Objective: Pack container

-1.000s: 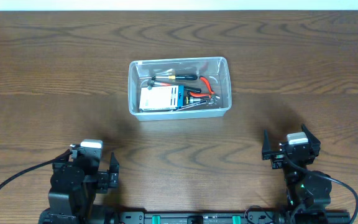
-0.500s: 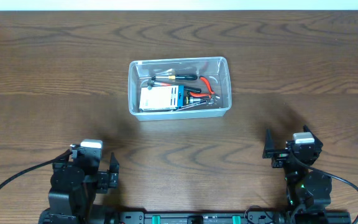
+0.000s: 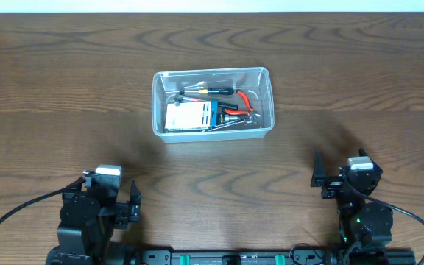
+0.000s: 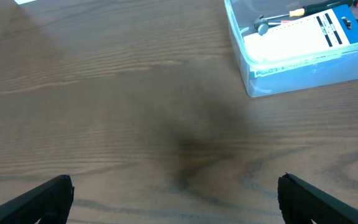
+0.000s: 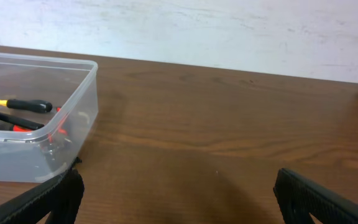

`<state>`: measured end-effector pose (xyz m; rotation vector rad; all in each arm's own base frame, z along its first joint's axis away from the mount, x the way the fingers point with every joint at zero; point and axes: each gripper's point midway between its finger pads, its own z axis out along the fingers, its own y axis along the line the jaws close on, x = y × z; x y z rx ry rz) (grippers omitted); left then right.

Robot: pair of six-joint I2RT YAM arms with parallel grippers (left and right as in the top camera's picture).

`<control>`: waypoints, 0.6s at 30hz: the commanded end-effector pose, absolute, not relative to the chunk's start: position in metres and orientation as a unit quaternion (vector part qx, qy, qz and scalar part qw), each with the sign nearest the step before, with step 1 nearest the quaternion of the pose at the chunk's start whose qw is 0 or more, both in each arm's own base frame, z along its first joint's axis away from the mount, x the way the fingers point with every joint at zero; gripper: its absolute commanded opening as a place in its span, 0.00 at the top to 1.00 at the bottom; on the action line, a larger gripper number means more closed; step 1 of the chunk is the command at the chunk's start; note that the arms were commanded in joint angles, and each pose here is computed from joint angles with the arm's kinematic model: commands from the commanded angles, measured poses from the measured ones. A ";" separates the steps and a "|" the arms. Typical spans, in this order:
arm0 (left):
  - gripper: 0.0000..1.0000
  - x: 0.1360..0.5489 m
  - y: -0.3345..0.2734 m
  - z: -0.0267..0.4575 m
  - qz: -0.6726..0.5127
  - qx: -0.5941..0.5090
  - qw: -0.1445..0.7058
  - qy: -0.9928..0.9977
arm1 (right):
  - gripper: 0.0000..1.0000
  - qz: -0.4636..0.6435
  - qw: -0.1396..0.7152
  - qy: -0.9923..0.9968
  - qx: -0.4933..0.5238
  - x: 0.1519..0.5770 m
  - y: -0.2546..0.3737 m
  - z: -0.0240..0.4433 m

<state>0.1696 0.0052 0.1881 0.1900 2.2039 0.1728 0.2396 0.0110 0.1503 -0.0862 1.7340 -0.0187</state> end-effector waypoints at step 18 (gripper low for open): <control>0.02 0.165 -0.029 0.190 -0.037 0.091 0.483 0.870 | 0.01 -0.003 0.648 0.761 -0.029 0.239 0.010 0.150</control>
